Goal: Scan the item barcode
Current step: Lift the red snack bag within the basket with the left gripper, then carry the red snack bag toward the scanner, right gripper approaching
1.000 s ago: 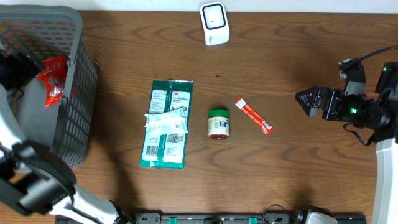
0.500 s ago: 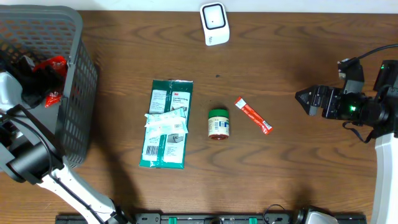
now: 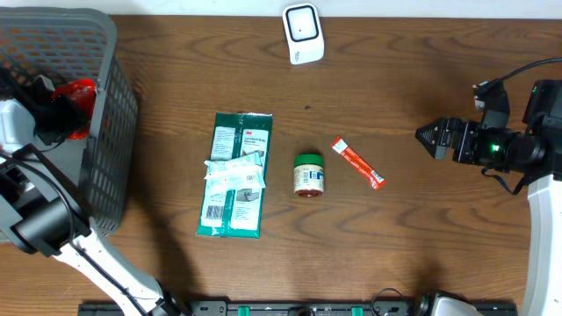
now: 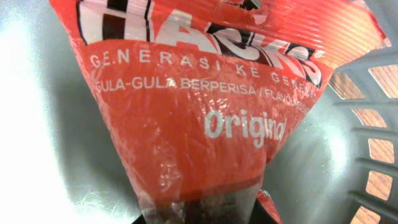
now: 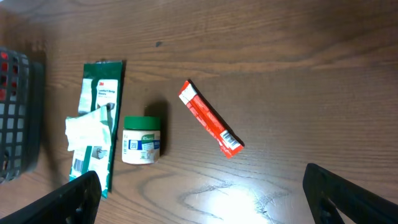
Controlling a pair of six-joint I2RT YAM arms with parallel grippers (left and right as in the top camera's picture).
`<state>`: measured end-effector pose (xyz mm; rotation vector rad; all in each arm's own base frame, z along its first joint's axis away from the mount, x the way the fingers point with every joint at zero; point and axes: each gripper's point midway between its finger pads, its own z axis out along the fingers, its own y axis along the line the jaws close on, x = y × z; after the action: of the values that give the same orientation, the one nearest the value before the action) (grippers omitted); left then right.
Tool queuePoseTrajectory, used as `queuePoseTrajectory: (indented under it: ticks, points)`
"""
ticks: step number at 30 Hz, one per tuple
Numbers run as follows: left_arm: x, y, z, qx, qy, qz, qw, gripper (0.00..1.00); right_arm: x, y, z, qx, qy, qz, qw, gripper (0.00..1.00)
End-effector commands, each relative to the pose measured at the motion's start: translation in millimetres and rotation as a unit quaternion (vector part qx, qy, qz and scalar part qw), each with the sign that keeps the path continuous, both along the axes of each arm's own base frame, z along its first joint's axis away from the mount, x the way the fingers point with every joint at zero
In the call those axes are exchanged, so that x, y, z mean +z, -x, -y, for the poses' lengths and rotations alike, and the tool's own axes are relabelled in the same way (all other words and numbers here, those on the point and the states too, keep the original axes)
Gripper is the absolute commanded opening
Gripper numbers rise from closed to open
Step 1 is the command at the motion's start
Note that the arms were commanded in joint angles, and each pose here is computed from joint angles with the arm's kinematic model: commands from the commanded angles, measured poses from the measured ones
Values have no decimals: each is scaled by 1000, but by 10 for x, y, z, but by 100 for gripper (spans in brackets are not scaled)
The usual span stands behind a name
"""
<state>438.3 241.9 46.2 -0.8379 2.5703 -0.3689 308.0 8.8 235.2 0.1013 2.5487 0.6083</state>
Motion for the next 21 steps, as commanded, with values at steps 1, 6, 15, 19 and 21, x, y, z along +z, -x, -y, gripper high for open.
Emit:
queuePoseTrajectory:
  ticks: [1,6,15,19,21]
  points:
    - [199,74,-19,6,-17,3,1000,8,45,-8,1,5,2,9,1000,99]
    - [1165,118,-91,17,-76,85,993,7,61,-7,-30,9,-7,11,1000,99]
    - [2671,489,104,68,-137,217,964,7,106,-10,-99,20,-27,18,999,99]
    - [3182,687,538,31,-112,280,953,7,201,-6,-235,41,-68,32,996,99]
    - [3382,791,846,-1,-73,311,948,7,296,-11,-338,60,-101,47,992,99]
